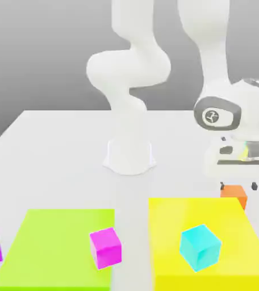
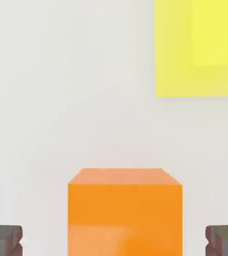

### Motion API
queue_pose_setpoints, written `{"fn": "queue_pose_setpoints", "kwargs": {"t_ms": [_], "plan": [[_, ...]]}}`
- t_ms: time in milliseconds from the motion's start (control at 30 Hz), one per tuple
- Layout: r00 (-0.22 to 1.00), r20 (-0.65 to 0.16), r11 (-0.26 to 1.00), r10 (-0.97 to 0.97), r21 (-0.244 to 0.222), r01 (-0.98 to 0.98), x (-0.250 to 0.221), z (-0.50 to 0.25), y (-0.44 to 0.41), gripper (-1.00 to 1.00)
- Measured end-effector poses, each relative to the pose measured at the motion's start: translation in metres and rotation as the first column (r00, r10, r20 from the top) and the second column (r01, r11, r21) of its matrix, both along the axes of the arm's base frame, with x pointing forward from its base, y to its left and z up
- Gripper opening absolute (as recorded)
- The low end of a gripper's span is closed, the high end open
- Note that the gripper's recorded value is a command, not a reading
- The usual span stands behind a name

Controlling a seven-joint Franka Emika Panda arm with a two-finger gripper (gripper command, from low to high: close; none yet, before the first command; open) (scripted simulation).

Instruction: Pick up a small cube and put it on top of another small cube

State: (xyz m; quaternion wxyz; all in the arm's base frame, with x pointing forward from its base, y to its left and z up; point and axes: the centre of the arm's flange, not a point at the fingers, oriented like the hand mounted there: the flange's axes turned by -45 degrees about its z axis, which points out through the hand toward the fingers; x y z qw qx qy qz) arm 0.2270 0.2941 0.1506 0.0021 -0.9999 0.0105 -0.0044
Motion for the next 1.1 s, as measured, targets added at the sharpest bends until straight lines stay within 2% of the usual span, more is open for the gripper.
{"fn": "queue_pose_setpoints", "kwargs": {"t_ms": [33, 67, 300, 700, 767, 900, 1100], "plan": [[1.000, -0.003, 1.000, -0.001, -0.001, 0.001, -0.001, -0.008, -0.001, 0.00], [1.000, -0.006, 1.000, -0.003, -0.002, 0.003, -0.001, -0.014, -0.002, -1.00], [1.000, -0.006, 1.000, -0.002, 0.000, 0.002, -0.001, -0.015, -0.002, -1.00], [1.000, -0.006, 1.000, -0.017, 0.001, 0.017, 0.001, 0.051, -0.001, -1.00], [0.997, -0.008, 0.997, -0.081, 0.016, 0.081, 0.016, 0.064, -0.002, -1.00], [0.949, -0.015, 0.948, -0.314, 0.043, 0.315, 0.074, 0.089, -0.035, -1.00], [0.819, -0.031, 0.816, -0.573, 0.064, 0.574, 0.136, 0.122, -0.086, -1.00]]}}
